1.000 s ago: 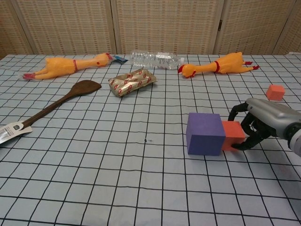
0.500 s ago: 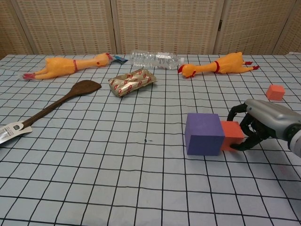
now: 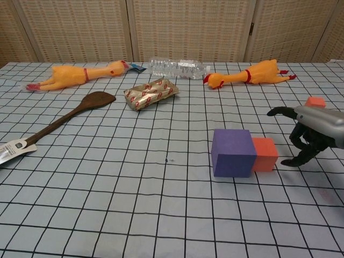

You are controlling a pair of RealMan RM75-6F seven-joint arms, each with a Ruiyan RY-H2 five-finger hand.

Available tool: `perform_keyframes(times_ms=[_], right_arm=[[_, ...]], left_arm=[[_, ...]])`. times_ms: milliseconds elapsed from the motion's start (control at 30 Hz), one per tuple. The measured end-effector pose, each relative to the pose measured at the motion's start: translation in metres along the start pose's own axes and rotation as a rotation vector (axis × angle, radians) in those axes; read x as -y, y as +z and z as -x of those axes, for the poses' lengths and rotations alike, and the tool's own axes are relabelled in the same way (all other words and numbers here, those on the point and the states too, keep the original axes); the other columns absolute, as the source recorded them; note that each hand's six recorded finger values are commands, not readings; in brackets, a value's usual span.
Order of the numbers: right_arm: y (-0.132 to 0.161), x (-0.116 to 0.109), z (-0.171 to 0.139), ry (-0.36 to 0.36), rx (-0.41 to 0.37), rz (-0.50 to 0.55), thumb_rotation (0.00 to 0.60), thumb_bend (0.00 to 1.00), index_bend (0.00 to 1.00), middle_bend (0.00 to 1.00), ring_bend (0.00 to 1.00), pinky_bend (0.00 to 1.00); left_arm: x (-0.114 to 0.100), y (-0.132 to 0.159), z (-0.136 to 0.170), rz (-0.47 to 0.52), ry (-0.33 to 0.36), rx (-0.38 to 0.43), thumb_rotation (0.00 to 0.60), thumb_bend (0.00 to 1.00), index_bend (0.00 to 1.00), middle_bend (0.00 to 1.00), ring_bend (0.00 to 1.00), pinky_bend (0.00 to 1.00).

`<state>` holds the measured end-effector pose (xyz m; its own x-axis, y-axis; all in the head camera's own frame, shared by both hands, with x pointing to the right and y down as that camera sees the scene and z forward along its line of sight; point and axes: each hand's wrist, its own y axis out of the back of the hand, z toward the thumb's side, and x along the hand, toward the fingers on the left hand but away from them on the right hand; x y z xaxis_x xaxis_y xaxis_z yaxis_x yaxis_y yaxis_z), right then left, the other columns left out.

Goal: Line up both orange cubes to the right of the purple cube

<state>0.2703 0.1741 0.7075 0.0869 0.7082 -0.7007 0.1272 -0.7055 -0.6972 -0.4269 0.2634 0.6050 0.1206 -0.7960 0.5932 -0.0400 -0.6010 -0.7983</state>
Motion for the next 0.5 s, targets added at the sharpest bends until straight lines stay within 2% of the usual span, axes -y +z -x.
perform_keyframes(times_ms=[133,300,500], right_arm=[[-0.008,-0.021,0.006,-0.039,0.036,0.021,0.6,0.06,0.3,0.84,0.94,1.0],[-0.019,-0.043,0.02,-0.117,0.073,0.033,0.6,0.06,0.32,0.84,0.94,1.0],[-0.037,-0.057,0.043,-0.176,0.106,0.014,0.6,0.06,0.32,0.84,0.94,1.0]], left_arm=[[0.001,0.0,0.0,-0.003,-0.005,-0.001,0.6,0.45,0.18,0.27,0.15,0.37],[0.002,0.0,0.0,-0.006,-0.008,-0.003,0.6,0.45,0.18,0.27,0.15,0.37],[0.003,0.0,0.0,-0.01,-0.013,-0.003,0.6,0.45,0.18,0.27,0.15,0.37]])
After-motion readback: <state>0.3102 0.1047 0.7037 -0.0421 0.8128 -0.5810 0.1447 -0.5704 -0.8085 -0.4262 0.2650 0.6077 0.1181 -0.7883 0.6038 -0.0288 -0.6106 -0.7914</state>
